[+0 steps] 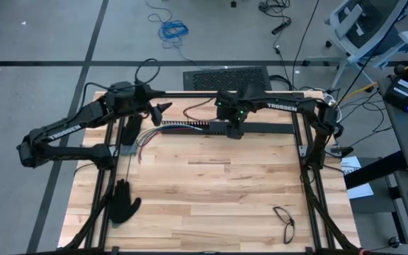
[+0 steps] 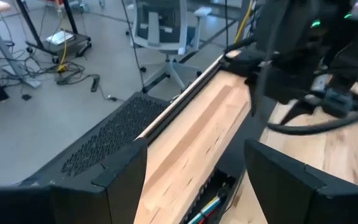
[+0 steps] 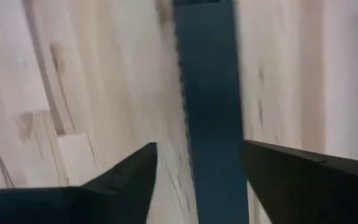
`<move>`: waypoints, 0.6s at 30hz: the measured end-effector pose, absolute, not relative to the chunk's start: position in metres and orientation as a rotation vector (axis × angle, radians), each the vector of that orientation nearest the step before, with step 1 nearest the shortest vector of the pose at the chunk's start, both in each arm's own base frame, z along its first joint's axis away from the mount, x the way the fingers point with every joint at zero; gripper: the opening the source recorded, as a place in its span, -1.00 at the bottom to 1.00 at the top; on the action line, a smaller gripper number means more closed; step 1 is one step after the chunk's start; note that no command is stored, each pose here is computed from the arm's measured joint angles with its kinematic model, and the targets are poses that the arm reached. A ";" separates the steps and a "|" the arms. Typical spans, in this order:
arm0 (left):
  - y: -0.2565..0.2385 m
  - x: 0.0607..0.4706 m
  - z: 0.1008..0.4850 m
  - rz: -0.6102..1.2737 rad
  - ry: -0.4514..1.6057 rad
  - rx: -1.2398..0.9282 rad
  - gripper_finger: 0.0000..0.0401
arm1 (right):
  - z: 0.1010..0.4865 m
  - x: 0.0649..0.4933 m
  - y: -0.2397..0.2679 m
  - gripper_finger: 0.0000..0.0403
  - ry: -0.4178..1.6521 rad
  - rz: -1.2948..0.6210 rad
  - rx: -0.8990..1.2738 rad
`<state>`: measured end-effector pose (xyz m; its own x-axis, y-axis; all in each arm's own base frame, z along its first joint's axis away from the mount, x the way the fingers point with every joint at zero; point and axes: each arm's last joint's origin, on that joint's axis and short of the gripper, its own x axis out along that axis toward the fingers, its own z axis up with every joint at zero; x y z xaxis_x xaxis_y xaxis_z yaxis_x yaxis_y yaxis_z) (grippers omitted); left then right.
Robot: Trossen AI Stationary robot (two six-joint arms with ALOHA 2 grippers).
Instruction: Ziptie cables
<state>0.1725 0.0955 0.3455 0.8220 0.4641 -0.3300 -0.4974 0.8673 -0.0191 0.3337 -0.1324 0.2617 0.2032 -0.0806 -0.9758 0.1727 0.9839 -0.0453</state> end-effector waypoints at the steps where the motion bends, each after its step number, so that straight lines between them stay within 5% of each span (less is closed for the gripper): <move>1: 0.096 0.172 0.344 0.516 0.335 -0.105 0.31 | 0.259 0.334 -0.131 0.15 1.358 -0.154 0.054; 8: 0.097 0.175 0.340 0.529 0.372 -0.091 0.31 | 0.242 0.344 -0.130 0.45 1.357 -0.144 0.040; 18: 0.099 0.171 0.334 0.536 0.452 -0.049 0.31 | 0.199 0.354 -0.139 0.54 1.501 -0.208 0.035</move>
